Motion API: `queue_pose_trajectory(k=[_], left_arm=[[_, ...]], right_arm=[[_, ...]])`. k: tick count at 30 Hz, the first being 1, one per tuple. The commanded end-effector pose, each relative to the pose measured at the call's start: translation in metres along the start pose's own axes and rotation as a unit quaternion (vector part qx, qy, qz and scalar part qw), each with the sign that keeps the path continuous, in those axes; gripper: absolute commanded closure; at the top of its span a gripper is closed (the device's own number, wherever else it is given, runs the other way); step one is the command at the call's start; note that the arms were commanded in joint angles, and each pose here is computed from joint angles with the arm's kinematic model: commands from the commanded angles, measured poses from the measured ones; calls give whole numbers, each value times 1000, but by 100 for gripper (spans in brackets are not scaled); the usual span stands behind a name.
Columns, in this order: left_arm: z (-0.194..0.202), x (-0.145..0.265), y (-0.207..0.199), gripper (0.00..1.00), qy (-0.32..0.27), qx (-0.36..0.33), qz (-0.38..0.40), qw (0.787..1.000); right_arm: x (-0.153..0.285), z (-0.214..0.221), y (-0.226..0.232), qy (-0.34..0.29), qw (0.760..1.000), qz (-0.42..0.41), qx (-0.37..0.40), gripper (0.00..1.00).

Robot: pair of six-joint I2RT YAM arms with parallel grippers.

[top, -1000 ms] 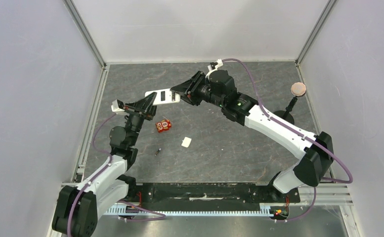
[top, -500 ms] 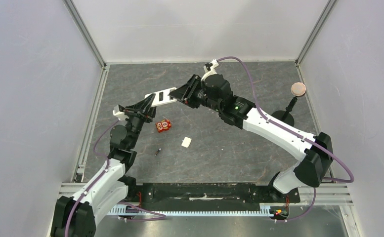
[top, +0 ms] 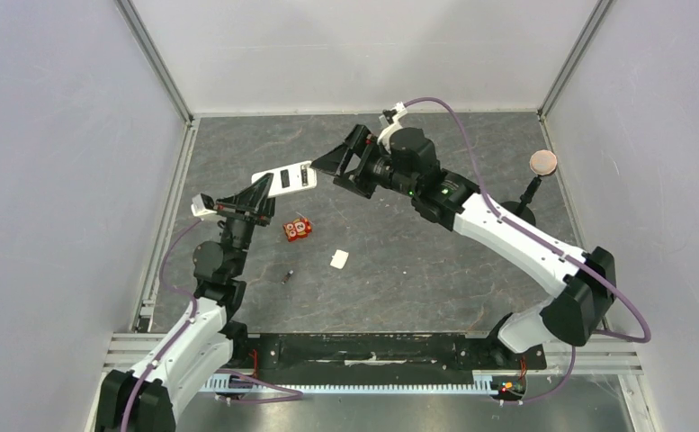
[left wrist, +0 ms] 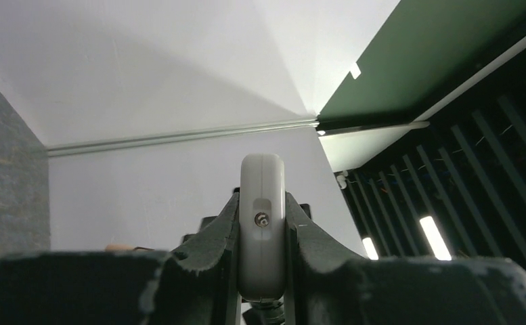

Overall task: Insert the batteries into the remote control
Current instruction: Load the battery into the remote control.

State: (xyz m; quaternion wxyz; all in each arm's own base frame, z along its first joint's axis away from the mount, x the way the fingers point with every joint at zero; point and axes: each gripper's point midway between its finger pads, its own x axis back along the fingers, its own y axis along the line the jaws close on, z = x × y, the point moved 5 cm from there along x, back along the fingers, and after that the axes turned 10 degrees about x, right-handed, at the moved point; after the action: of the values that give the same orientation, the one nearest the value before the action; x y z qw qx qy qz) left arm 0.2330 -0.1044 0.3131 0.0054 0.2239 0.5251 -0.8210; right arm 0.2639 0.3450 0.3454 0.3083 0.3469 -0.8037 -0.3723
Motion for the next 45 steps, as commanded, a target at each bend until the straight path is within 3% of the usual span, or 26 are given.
queue_pose_trajectory(k=[1, 9, 19, 30, 45], left_arm=[[1, 6, -7, 98, 15, -76, 57, 995], [8, 3, -5, 98, 40, -148, 36, 988], [19, 2, -14, 98, 68, -206, 24, 976], [26, -1, -12, 98, 97, -260, 16, 961], [32, -5, -16, 98, 123, -305, 16, 944]], right_arm=[[31, -23, 23, -39, 997, -50, 37, 12], [43, -26, 8, -67, 994, -21, 84, 13], [27, -2, -4, 1, 985, -1, 171, 36], [26, 0, 4, -16, 981, 20, 194, 49], [19, 3, 16, -20, 974, 22, 223, 49]])
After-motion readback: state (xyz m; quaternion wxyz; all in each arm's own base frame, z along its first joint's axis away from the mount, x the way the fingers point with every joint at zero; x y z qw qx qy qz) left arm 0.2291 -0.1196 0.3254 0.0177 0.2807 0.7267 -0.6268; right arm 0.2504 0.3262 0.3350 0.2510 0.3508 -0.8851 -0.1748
